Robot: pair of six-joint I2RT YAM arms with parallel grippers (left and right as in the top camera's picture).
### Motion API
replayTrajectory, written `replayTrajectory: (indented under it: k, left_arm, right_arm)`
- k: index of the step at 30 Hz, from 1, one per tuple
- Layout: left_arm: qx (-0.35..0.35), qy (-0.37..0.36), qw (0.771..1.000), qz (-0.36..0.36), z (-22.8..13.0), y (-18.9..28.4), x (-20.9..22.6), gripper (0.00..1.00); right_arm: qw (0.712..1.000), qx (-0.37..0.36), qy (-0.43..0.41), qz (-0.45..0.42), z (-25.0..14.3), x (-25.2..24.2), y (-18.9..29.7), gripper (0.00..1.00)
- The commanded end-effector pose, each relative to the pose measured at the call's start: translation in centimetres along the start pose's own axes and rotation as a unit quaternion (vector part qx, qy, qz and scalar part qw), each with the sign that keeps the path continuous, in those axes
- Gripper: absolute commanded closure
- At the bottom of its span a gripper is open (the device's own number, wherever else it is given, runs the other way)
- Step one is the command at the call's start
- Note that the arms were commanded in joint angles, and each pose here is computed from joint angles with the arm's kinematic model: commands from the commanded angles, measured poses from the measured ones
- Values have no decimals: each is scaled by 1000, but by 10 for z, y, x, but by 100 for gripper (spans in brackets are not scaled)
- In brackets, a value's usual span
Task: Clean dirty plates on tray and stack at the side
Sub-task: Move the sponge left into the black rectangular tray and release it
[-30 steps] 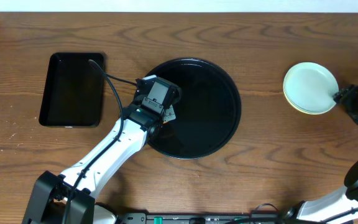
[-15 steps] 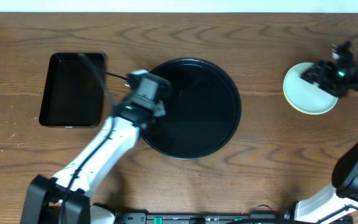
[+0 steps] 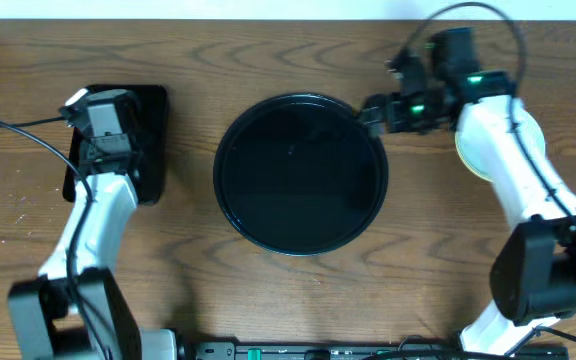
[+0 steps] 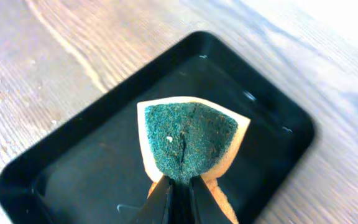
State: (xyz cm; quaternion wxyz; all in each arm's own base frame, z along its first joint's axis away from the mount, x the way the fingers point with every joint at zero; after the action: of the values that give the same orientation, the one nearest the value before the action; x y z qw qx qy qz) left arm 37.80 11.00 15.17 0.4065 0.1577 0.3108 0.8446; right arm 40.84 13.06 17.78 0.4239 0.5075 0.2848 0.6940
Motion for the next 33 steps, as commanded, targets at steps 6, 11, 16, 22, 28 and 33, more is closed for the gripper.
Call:
replayTrajectory:
  k: [6, 11, 16, 22, 28, 33]
  left_arm:
    - [46, 2, 999, -4, -23, -45, 6, 78]
    - [50, 1, 999, -3, -25, -44, 7, 46]
    - [41, 6, 999, -23, -12, -21, 7, 42]
    - [46, 18, 990, -135, 4, 41, -6, 32]
    - [86, 19, 970, -228, -6, 105, -9, 27]
    - [132, 14, 968, -212, -28, 124, 5, 23]
  right_arm:
    - [997, 14, 69, -15, -28, 70, -36, 1]
    - [995, 13, 97, -28, -37, 87, -42, 1]
    - [995, 9, 97, -28, -34, 88, -39, 1]
    - [997, -9, 73, -35, -23, 79, -2, 1]
    - [997, -47, 47, -42, -28, 68, 72, 1]
    - [994, -55, 78, -45, -63, 73, 133, 1]
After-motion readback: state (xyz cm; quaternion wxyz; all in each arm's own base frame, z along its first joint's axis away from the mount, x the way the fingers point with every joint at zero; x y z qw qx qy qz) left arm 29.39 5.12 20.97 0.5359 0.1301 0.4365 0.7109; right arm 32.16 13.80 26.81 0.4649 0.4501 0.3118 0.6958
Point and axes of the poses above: each gripper's point midway between its finger pads, its own y axis back along the fingers, its own x axis along the line the jaws close on, z = x × y, the point moved 4 cm from there along y, back along the fingers, and after that the axes turned 10 degrees about -y, right-handed, at the moved point
